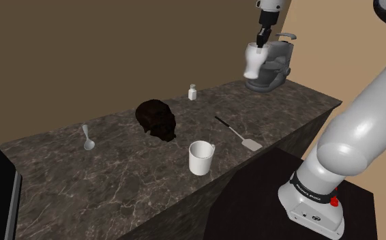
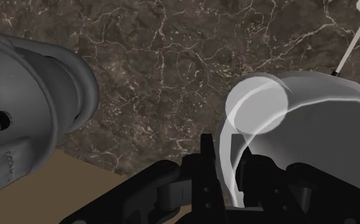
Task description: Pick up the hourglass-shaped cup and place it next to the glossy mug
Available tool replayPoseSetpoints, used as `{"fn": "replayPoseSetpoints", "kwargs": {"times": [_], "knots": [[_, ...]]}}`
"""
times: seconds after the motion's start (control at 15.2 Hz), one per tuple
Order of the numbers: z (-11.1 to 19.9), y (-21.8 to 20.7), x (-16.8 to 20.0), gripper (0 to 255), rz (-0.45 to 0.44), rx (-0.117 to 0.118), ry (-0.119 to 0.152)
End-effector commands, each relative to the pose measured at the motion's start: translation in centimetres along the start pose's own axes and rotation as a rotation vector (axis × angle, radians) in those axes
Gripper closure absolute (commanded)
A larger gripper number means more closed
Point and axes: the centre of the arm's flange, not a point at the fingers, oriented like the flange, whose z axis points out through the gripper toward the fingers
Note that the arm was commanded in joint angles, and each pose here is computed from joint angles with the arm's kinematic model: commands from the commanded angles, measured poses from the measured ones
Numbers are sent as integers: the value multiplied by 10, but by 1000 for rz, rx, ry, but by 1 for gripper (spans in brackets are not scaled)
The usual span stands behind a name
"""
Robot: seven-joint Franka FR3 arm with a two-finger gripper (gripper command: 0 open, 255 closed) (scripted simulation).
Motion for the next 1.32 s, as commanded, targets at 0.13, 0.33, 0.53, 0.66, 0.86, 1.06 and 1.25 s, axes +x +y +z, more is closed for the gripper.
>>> {"fn": "replayPoseSetpoints", "kwargs": {"times": [0.13,0.33,0.53,0.66,0.86,1.06,1.25], "knots": [[-3,-47,-17,255,1,-1,0],[-5,-85,-30,255,1,-1,0],[-7,-122,-42,255,1,-1,0],[-8,-147,-51,255,1,-1,0],[-11,-185,-63,255,1,-1,0],[-13,-222,-76,255,1,-1,0],[-15,-260,-89,255,1,-1,0]]}}
